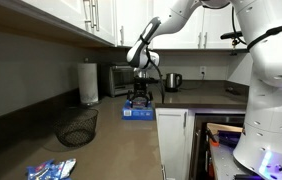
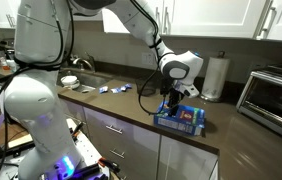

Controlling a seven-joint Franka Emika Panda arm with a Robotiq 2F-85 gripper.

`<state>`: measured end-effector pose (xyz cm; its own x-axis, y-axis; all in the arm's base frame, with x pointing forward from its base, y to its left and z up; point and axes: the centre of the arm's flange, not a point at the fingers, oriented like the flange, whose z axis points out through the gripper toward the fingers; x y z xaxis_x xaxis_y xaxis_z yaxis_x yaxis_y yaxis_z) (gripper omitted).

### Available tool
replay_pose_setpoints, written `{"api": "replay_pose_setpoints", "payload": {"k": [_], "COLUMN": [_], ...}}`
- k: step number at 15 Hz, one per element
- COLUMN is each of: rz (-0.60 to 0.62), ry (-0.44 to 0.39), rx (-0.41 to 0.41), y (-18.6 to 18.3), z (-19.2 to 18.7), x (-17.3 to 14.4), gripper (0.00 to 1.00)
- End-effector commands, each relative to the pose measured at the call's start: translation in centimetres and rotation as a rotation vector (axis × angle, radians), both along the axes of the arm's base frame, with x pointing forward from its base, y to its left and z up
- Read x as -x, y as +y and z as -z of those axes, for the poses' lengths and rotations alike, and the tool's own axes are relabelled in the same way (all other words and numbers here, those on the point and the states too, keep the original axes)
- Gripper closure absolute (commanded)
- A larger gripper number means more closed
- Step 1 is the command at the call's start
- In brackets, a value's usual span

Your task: Set the box upright on the counter

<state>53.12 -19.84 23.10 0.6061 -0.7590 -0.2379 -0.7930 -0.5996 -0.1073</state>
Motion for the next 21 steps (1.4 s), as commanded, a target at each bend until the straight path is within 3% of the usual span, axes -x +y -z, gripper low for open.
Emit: {"api": "replay_pose_setpoints", "payload": {"k": [1, 10, 13, 18, 21], "rz": [-0.044, -0.167, -0.217, -0.302, -0.336], "ry": [0.031, 0.084, 0.083, 0.017, -0.044], "rx": [-0.028, -0.056, -0.045, 0.071, 0.112], "y": [3.2, 10.6, 12.0, 11.3, 9.3], "z": [0.4, 1.0, -0.6, -6.1, -9.6], "x": [3.1, 6.5, 7.6, 8.1, 6.7], "gripper": [0.00, 0.00, 0.00, 0.00, 0.00]}}
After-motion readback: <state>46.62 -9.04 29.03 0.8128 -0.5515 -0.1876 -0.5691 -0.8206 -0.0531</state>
